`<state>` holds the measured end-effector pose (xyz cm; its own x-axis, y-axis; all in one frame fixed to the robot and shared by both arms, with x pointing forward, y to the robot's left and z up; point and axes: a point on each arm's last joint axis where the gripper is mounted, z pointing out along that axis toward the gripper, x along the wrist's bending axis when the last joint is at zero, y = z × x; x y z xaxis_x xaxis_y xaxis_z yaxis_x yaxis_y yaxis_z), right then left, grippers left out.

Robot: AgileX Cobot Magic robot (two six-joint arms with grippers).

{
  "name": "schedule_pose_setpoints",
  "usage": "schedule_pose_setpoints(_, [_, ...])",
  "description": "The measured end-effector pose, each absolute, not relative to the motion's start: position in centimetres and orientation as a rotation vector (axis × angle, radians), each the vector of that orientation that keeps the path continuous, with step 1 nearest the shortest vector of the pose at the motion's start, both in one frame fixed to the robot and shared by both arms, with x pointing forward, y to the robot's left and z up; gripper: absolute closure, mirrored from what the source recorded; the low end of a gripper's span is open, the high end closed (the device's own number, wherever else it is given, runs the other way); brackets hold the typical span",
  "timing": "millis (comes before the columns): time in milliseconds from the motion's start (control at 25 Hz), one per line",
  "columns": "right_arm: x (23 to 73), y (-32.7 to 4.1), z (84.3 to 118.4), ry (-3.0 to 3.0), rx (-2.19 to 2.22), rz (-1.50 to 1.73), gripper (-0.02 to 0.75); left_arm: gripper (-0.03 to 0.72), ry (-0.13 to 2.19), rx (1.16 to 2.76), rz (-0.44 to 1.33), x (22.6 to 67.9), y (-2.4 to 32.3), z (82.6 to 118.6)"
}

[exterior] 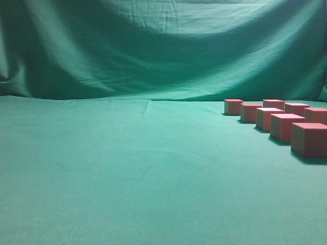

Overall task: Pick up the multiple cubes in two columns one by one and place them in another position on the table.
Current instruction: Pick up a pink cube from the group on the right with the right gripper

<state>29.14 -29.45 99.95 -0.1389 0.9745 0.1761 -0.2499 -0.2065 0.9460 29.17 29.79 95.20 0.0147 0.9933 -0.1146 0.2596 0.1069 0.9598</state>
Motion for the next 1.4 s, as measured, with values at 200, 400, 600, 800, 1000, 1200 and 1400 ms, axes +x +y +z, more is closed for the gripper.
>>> schedule_pose_setpoints(200, [28.8, -29.4, 101.7, 1.02, 1.102, 1.542, 0.738, 0.688, 1.426, 1.325, 0.968, 29.2, 29.8, 95.2])
schedule_pose_setpoints(400, [29.5, -29.1, 103.1, 1.229, 1.285, 1.425, 0.738, 0.688, 1.426, 1.325, 0.968, 29.2, 29.8, 95.2])
schedule_pose_setpoints(600, [31.2, -28.4, 104.0, 1.427, 1.546, 1.335, 0.738, 0.688, 1.426, 1.325, 0.968, 29.2, 29.8, 95.2])
schedule_pose_setpoints(800, [32.1, -27.5, 103.7, 1.623, 1.717, 1.255, 0.738, 0.688, 1.426, 1.325, 0.968, 29.2, 29.8, 95.2])
schedule_pose_setpoints(1000, [33.4, -26.7, 105.2, 1.94, 1.604, 1.082, 0.738, 0.688, 1.426, 1.325, 0.968, 29.2, 29.8, 95.2])
schedule_pose_setpoints(1200, [36.0, -26.1, 106.2, 2.169, 1.683, 0.921, 0.738, 0.688, 1.426, 1.325, 0.968, 29.2, 29.8, 95.2])
schedule_pose_setpoints(1400, [38.3, -25.8, 105.6, 2.244, 1.754, 0.839, 0.738, 0.688, 1.426, 1.325, 0.968, 29.2, 29.8, 95.2])
